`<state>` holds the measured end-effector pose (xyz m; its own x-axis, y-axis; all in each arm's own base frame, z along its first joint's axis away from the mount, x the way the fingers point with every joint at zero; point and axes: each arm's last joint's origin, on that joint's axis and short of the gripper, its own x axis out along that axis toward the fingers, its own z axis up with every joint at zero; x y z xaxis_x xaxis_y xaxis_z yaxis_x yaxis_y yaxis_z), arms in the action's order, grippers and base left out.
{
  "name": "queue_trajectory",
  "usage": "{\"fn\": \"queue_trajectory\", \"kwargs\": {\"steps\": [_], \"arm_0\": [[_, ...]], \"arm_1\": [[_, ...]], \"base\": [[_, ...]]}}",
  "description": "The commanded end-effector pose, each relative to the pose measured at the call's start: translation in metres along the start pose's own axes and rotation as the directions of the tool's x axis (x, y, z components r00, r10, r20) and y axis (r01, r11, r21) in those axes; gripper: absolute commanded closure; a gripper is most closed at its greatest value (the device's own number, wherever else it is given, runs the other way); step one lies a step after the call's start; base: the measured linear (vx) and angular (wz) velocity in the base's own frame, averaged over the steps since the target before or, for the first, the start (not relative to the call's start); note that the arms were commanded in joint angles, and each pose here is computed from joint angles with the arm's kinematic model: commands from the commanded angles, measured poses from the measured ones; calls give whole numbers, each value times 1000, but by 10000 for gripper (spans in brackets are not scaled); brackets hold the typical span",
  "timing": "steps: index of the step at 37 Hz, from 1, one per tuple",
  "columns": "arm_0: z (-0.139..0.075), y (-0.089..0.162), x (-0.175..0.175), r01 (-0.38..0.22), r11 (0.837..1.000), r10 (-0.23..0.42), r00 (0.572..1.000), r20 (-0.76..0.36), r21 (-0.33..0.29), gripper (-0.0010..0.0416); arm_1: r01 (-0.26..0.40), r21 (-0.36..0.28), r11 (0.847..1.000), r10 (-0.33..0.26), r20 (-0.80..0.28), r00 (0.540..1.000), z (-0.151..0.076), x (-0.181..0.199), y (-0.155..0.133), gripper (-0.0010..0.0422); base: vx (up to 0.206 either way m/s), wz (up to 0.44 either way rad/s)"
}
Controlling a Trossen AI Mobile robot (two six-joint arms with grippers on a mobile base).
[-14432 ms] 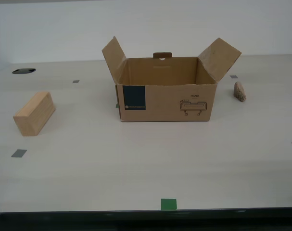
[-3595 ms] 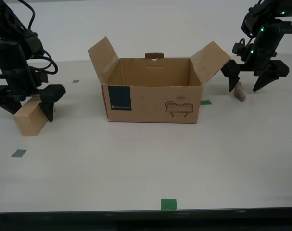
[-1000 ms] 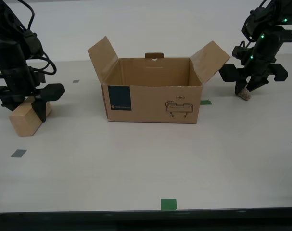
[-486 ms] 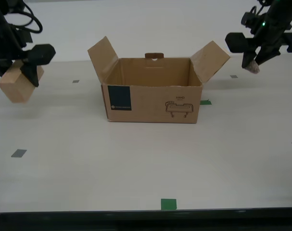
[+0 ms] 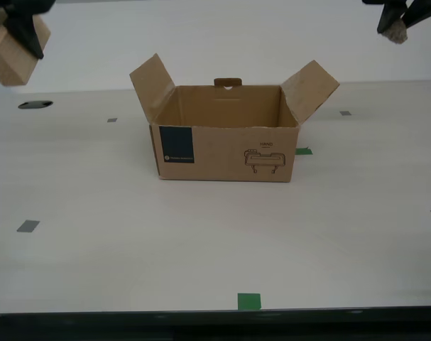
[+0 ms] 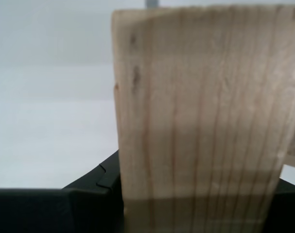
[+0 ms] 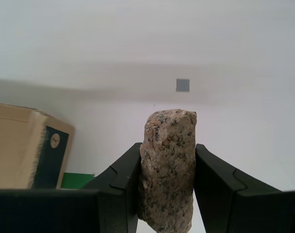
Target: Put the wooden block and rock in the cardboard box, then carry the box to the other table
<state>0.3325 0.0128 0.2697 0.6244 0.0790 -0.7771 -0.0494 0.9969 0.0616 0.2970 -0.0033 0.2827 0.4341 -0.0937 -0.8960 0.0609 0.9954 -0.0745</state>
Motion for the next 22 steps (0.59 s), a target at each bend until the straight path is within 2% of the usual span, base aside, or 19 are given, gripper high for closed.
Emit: {"fn": "queue_trajectory", "kwargs": {"steps": [1, 6, 13, 18, 22], "arm_0": [[1, 1, -20, 0, 1000, 0, 999, 32, -3, 407], [1, 4, -46, -19, 1000, 19, 997, 75, -8, 407], [-1, 9, -77, -143, 989, 146, 980, 139, -30, 407], [-2, 13, -94, -244, 968, 251, 952, 178, -60, 407], [-3, 17, -104, -340, 936, 351, 916, 193, -90, 407]], "arm_1": [[41, 63, 997, -44, 49, 998, 13, -19, -3, 413], [117, 91, 989, -129, 143, 981, 30, -44, -8, 413], [122, 137, 983, -153, 250, 956, 47, -74, -17, 413], [153, 196, 969, -209, 304, 930, 54, -92, -26, 413], [199, 253, 947, -278, 331, 902, 58, -103, -36, 413]], "base": [[0, 0], [0, 0], [0, 0], [0, 0], [0, 0]]}}
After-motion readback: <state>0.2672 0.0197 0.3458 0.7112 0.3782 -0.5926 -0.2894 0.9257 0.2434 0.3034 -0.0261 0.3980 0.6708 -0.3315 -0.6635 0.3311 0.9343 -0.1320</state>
